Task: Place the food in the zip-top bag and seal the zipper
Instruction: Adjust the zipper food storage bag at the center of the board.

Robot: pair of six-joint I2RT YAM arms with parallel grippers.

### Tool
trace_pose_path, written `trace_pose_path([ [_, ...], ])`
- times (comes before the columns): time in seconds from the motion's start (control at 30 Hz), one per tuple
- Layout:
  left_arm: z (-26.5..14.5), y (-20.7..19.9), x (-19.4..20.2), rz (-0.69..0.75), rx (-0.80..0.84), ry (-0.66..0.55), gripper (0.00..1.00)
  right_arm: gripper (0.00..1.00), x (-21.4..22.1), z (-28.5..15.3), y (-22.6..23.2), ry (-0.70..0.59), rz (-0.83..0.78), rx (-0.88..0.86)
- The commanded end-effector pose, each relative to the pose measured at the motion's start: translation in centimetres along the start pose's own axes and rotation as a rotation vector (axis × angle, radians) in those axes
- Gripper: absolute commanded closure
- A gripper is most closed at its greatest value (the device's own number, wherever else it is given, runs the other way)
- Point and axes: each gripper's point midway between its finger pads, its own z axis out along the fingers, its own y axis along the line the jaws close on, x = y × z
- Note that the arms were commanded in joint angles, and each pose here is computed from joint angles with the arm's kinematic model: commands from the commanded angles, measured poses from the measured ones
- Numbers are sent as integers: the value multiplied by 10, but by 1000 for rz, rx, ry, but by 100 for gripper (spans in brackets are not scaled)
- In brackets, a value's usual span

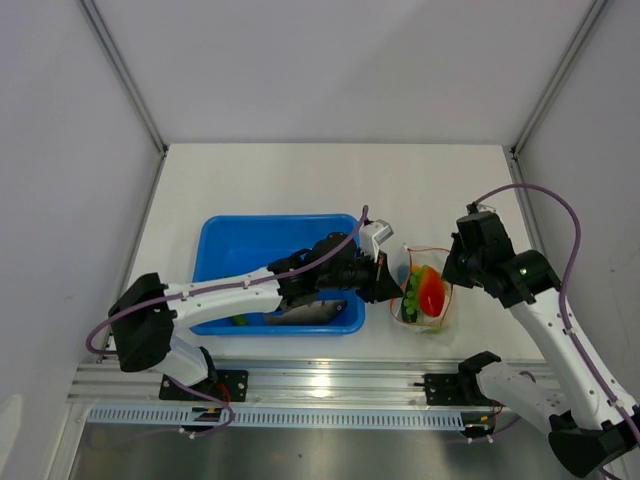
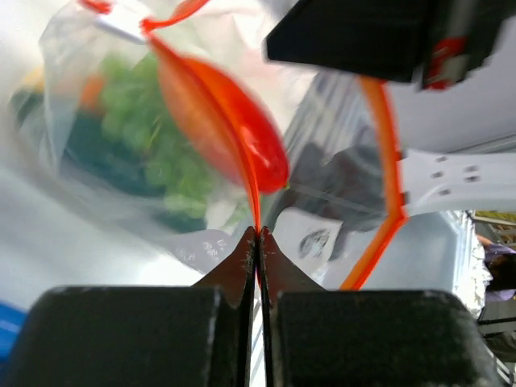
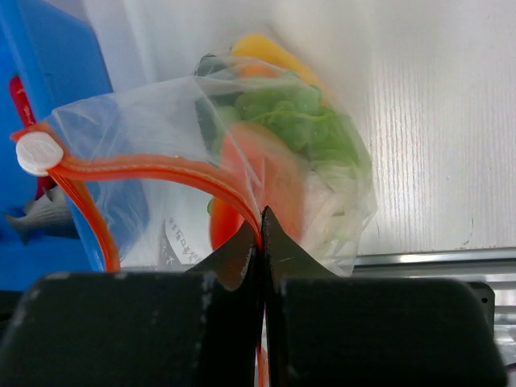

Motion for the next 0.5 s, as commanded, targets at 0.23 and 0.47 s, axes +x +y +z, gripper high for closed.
trace_pose_path([
  [0.23,-27,-47,-67,48,97,-156,99,100,-45,-38,11,-130,-17,-42],
  [0.47,-3,-7,-30,-36,10,-62,99,100,-15,-7,0,-62,-18,-4],
])
